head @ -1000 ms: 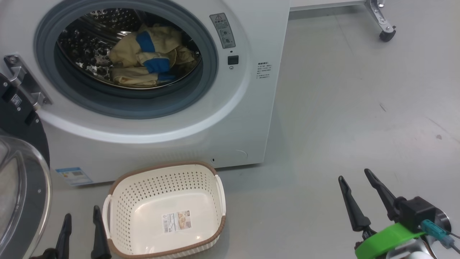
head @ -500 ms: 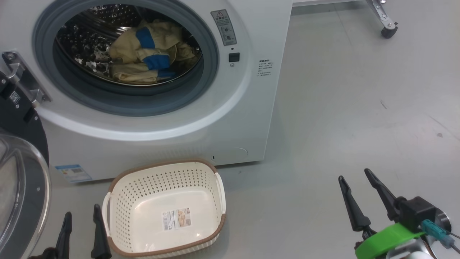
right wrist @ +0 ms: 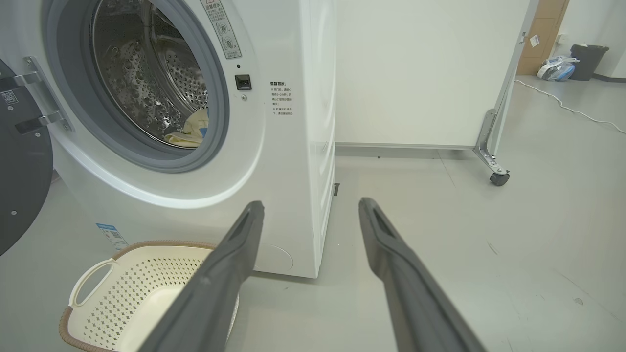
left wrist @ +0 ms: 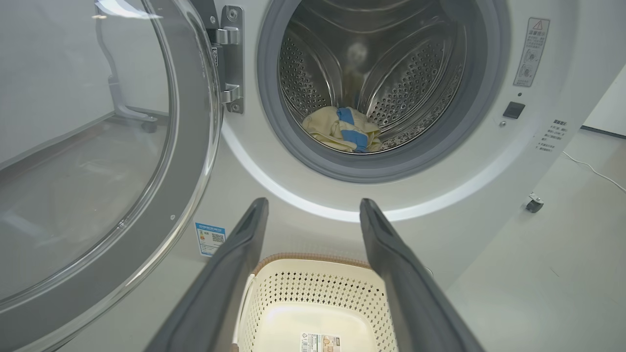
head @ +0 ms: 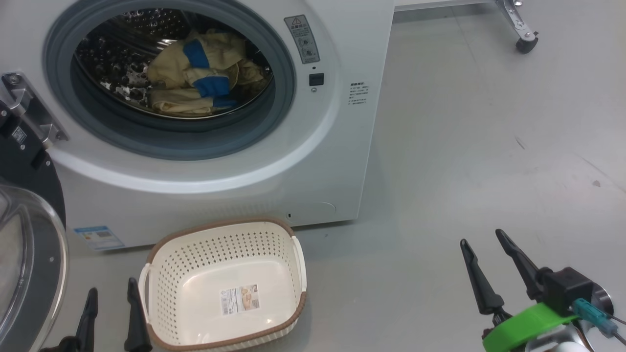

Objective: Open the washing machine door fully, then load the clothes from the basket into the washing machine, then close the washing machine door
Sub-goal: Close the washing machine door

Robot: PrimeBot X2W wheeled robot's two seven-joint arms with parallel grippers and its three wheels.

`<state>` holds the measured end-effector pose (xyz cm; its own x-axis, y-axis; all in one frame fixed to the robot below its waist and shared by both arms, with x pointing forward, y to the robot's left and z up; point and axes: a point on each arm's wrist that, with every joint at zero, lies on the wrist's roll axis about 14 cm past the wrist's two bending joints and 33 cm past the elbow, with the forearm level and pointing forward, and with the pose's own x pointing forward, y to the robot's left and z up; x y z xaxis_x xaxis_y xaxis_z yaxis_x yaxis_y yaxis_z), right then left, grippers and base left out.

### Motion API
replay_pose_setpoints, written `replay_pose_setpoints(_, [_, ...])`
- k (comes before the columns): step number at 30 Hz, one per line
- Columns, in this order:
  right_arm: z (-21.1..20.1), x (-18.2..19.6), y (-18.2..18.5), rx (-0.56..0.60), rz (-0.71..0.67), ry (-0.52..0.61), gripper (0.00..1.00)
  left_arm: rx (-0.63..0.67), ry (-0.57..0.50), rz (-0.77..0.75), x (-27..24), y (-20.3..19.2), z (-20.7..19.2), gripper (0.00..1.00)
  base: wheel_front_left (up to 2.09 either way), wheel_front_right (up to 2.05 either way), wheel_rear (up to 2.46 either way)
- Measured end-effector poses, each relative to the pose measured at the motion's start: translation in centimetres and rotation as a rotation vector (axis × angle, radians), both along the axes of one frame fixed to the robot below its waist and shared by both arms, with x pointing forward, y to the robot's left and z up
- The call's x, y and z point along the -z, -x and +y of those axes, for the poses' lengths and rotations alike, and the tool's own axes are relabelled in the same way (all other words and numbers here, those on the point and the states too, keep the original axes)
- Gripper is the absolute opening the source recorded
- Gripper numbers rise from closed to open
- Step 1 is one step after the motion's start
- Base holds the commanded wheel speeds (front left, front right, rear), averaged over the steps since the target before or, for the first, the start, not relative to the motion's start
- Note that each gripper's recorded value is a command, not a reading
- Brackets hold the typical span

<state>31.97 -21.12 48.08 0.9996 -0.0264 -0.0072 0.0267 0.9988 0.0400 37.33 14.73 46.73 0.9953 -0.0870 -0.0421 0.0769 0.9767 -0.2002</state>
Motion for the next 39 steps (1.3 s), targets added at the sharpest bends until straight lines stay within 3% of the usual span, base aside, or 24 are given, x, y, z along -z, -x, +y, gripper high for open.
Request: replay_pose_setpoints(39, [0.32,0.22,-0.23,-0.009,0.007,-0.002,1.00,-0.010,-0.014,0.021,0.68,0.17,0.27,1.00,-0.31,0.31,0.00])
